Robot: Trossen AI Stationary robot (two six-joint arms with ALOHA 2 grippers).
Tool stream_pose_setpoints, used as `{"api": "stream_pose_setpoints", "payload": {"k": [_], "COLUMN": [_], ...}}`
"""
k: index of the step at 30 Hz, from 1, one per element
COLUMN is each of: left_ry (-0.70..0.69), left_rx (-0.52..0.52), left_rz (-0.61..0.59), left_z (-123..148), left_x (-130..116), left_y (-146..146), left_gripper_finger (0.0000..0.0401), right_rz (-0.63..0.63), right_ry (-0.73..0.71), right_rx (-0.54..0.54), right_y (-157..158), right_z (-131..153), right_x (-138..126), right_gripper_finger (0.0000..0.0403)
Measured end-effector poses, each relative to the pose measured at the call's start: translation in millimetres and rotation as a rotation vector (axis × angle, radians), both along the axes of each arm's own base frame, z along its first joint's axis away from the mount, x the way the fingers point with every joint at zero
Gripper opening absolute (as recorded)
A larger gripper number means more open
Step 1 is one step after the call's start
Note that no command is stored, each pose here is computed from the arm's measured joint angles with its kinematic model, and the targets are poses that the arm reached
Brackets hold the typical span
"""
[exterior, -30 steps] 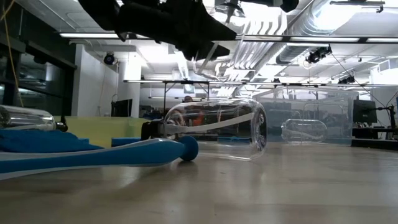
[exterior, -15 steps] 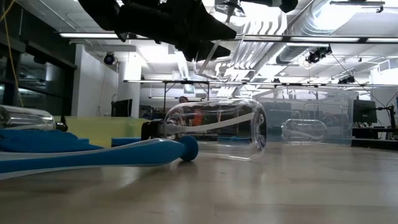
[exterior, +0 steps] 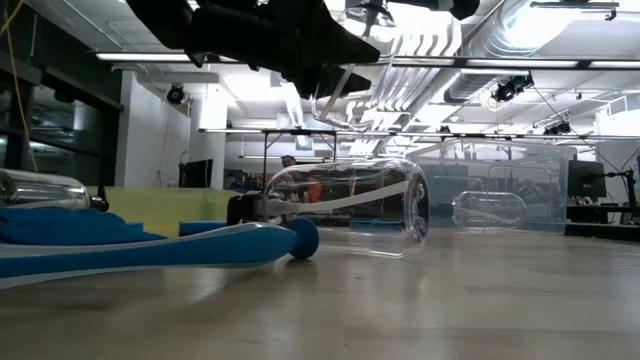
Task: Pick & Place Kitchen Sink Supplies
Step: Put the transparent soap dispenser into the transparent bin
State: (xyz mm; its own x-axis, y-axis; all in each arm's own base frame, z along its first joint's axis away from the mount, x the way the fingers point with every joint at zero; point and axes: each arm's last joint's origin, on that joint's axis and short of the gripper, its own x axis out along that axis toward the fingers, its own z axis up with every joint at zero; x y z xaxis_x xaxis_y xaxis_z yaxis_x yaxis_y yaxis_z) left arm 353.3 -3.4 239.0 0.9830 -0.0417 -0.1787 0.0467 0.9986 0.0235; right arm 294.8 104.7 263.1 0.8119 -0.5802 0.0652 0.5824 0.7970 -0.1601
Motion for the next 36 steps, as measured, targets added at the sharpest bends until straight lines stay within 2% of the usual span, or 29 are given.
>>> {"api": "stream_pose_setpoints", "payload": {"k": [9,15,20,25,32,36], "left_ry": [0.016,0.025,0.034,0.071,0.063,0.101], "left_rx": [0.050,0.133,0.177,0.274,0.227,0.292], "left_rz": [-0.001,0.057,0.022,0.043,0.047,0.087], "left_z": [-1.4,-2.0,-3.1,-6.5,-5.8,-8.4], "left_x": [-0.1,-0.2,-0.5,-1.8,-1.7,-2.8], "left_y": [0.4,2.1,-1.4,-10.9,-12.2,-11.0], "left_gripper_finger": [0.0399,0.0399,0.0399,0.0399,0.0399,0.0399], "right_rz": [-0.035,-0.044,-0.052,-0.036,-0.050,-0.069], "right_ry": [0.032,0.049,0.061,0.067,0.071,0.089], "right_rx": [-0.013,-0.023,-0.008,0.012,0.017,0.031], "right_y": [-2.6,-1.3,0.9,1.0,0.4,-0.2], "right_z": [-2.6,-4.1,-7.1,-10.3,-11.3,-15.4], "right_x": [0.5,-0.4,-1.4,-1.0,-1.1,-1.5], "right_gripper_finger": [0.0129,0.0129,0.0129,0.0129,0.0129,0.0129]}}
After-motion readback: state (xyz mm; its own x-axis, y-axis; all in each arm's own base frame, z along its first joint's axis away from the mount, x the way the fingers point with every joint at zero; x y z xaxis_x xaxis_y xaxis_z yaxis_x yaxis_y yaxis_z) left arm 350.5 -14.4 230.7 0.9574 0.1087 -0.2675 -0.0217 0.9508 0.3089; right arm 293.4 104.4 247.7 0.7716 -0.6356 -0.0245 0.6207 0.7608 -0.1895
